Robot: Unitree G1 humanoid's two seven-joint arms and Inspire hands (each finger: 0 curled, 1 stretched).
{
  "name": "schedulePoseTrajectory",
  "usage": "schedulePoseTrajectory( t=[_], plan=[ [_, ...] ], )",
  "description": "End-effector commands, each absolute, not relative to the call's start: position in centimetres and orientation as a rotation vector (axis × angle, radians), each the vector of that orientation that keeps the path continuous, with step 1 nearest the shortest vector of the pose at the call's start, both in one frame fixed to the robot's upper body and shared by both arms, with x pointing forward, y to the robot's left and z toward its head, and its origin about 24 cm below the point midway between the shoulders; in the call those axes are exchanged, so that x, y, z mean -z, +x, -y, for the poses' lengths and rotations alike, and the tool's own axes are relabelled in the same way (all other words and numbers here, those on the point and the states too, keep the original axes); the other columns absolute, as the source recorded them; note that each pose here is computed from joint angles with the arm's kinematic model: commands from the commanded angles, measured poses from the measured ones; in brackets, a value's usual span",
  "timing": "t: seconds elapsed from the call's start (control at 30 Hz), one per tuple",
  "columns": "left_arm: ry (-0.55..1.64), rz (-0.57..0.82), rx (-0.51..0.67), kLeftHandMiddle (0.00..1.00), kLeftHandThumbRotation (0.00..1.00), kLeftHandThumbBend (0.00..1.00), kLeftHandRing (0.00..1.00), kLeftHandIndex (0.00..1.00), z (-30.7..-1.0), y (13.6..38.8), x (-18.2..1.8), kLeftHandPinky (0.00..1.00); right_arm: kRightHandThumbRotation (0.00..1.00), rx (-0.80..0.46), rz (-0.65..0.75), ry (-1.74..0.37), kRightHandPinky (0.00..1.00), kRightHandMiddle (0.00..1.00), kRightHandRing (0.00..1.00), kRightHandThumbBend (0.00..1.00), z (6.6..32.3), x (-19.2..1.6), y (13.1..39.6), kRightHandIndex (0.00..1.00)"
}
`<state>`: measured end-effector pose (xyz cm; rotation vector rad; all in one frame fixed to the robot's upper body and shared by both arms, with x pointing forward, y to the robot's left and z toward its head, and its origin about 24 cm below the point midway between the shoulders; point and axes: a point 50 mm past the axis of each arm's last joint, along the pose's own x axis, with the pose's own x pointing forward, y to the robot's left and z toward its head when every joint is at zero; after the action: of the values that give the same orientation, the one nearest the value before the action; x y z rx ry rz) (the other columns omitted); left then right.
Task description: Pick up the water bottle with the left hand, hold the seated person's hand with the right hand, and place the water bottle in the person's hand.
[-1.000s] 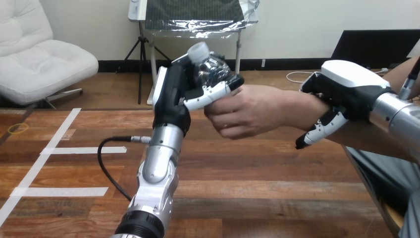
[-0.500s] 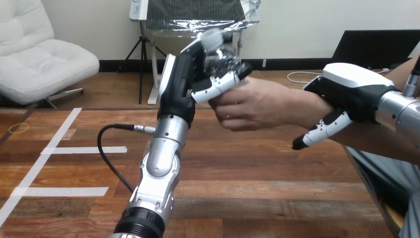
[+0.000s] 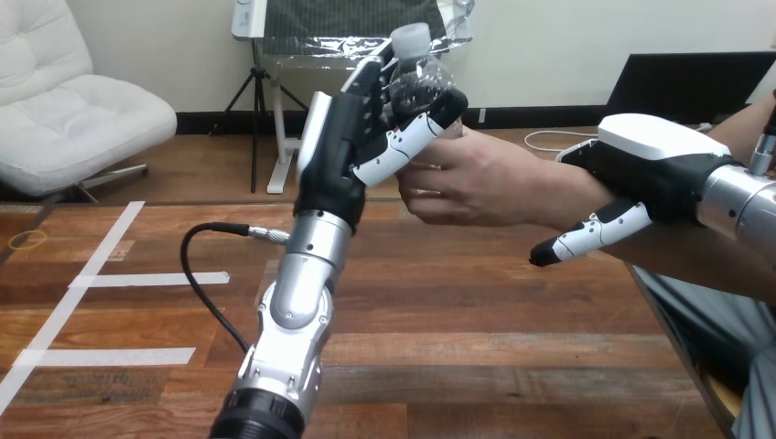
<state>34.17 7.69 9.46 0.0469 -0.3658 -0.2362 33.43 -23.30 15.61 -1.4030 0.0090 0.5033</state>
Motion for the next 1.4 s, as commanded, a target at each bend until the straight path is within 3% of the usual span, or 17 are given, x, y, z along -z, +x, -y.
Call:
schedulePoseTrajectory(
  t=[0.0, 0.27, 0.67, 0.87, 1.37],
  plan=[
    [0.042, 0.445, 0.238, 0.87, 1.00, 0.90, 0.90, 0.88, -7.7, 34.0, -11.0, 0.93, 0.62, -0.499, 0.065, -1.379, 0.46, 0.67, 0.59, 1.00, 22.8, -16.4, 33.2, 0.73],
    [0.046, 0.442, 0.234, 0.89, 1.00, 0.87, 0.92, 0.89, -8.3, 33.7, -10.9, 0.96, 0.62, -0.496, 0.061, -1.350, 0.48, 0.69, 0.62, 1.00, 23.0, -16.3, 33.0, 0.76],
    [0.058, 0.455, 0.218, 0.90, 1.00, 0.86, 0.94, 0.90, -9.1, 33.2, -10.9, 0.99, 0.71, -0.489, 0.046, -1.272, 0.59, 0.82, 0.80, 1.00, 23.3, -16.2, 32.8, 0.84],
    [0.055, 0.459, 0.207, 0.89, 1.00, 0.86, 0.92, 0.90, -9.4, 33.0, -10.9, 0.97, 0.72, -0.489, 0.056, -1.179, 0.69, 0.88, 0.87, 1.00, 23.4, -16.2, 32.8, 0.88],
    [0.035, 0.471, 0.199, 0.89, 1.00, 0.87, 0.92, 0.89, -10.0, 32.4, -11.0, 0.91, 0.80, -0.403, 0.103, -1.038, 0.77, 0.95, 0.93, 1.00, 23.6, -16.5, 32.7, 0.95]
  ],
)
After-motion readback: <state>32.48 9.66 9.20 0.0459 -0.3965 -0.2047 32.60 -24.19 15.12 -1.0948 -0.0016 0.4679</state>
